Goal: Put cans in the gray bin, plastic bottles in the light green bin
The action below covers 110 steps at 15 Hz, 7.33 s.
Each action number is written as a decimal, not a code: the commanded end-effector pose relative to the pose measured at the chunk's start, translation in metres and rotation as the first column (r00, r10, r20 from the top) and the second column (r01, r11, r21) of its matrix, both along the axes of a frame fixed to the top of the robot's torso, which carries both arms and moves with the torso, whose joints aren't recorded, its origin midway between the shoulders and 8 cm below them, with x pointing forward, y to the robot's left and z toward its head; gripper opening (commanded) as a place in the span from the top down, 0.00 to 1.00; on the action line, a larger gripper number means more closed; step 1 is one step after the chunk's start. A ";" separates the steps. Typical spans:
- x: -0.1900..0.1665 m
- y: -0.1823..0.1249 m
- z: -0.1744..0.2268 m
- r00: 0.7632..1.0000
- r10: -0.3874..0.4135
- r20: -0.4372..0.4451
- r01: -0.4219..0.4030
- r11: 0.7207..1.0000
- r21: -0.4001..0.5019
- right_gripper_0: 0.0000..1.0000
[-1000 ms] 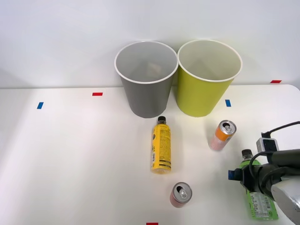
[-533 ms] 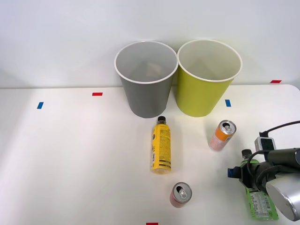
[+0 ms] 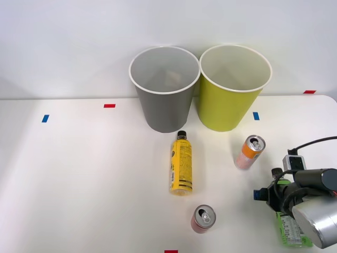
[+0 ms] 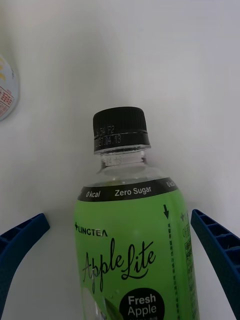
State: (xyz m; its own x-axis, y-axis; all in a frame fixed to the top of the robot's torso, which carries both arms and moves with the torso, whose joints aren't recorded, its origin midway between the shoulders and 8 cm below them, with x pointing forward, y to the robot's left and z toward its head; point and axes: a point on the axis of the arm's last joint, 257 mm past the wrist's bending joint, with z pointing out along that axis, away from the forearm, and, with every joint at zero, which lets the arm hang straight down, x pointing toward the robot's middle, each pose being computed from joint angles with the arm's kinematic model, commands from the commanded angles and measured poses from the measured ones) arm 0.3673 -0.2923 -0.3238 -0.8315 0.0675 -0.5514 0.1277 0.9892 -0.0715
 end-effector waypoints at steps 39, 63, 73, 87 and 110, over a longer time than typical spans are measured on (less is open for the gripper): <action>0.031 0.081 0.329 0.316 0.002 0.949 -0.573 0.798 0.189 1.00; 0.238 0.089 0.416 0.203 -0.180 0.962 -0.452 0.855 0.255 1.00; 0.251 0.100 0.401 0.194 -0.075 0.978 -0.416 0.897 0.151 0.00; 0.104 0.056 0.334 0.214 0.129 0.968 -0.348 0.936 -0.048 0.00; -0.053 -0.033 0.172 0.560 -0.004 0.828 -0.070 0.996 0.052 0.00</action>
